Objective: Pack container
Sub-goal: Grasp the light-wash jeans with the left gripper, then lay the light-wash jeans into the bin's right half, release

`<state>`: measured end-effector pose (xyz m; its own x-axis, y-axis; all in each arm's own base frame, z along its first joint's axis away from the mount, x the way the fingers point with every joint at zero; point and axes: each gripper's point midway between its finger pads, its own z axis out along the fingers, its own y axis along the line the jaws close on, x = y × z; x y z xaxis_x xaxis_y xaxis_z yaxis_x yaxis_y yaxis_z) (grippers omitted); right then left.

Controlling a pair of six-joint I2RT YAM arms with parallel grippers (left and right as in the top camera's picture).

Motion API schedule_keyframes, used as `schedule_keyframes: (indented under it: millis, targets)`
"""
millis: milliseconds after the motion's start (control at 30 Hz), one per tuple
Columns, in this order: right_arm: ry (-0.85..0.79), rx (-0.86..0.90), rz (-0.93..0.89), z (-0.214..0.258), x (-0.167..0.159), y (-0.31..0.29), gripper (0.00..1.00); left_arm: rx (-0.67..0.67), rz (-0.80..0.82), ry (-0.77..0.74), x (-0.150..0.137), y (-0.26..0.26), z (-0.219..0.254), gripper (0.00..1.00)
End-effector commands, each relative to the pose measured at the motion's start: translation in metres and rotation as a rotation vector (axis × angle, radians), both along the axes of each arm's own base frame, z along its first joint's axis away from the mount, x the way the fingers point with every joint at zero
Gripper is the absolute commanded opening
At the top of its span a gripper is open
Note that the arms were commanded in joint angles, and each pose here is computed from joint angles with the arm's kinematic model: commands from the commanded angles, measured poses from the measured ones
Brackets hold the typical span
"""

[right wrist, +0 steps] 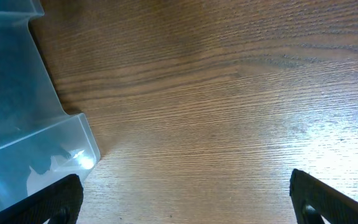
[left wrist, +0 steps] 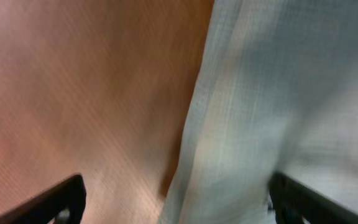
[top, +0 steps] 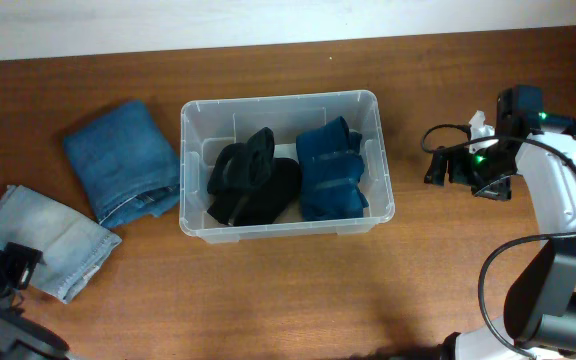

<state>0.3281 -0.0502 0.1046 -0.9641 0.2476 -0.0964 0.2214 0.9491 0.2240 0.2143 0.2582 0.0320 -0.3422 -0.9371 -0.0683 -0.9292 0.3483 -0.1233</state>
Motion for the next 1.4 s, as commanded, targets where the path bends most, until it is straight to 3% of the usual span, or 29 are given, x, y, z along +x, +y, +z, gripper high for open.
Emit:
schedule_keyframes:
  millis: [0,133,233,333,467,500,667,800,1100,1233,1367]
  targets:
    - [-0.03,-0.005,-0.009,0.01,0.004,-0.001,0.98,-0.089,-0.045,-0.124,0.028,-0.006,-0.023,0.94]
    - [-0.03,-0.005,-0.009,0.01,0.004,-0.001,0.98,-0.173,-0.162,-0.302,0.066,-0.021,-0.032,0.91]
    - [-0.029,-0.005,-0.009,0.01,0.004,-0.001,0.98,-0.223,-0.177,-0.29,0.069,-0.033,-0.045,0.89]
    - [-0.03,-0.004,-0.009,0.01,0.004,-0.001,0.98,-0.257,-0.182,-0.272,0.068,-0.042,-0.05,0.57]
    - [-0.029,-0.005,-0.009,0.01,0.004,-0.001,0.98,-0.317,-0.182,-0.299,0.071,-0.054,-0.045,0.06]
    - [-0.029,-0.005,-0.009,0.01,0.004,-0.001,0.99,-0.338,-0.179,-0.309,0.071,-0.058,-0.043,0.0]
    - [-0.029,-0.004,-0.009,0.01,0.004,-0.001,0.98,-0.436,-0.175,-0.4,0.078,-0.078,-0.017,0.0]
    - [-0.032,-0.005,-0.009,0.011,0.004,-0.001,0.98,-0.446,-0.227,-0.563,0.093,-0.088,0.035,0.0]
    - [-0.2,-0.068,-0.013,0.086,0.01,-0.005,0.98,-0.141,-0.411,-0.792,0.103,-0.107,0.192,0.0]
    - [-0.244,-0.169,-0.081,0.123,0.005,-0.021,0.98,-0.068,-0.572,-0.894,0.116,-0.158,0.255,0.01]
    - [-0.281,-0.209,-0.128,0.145,0.002,-0.03,0.98,-0.086,-0.794,-1.002,0.135,-0.237,0.295,0.01]
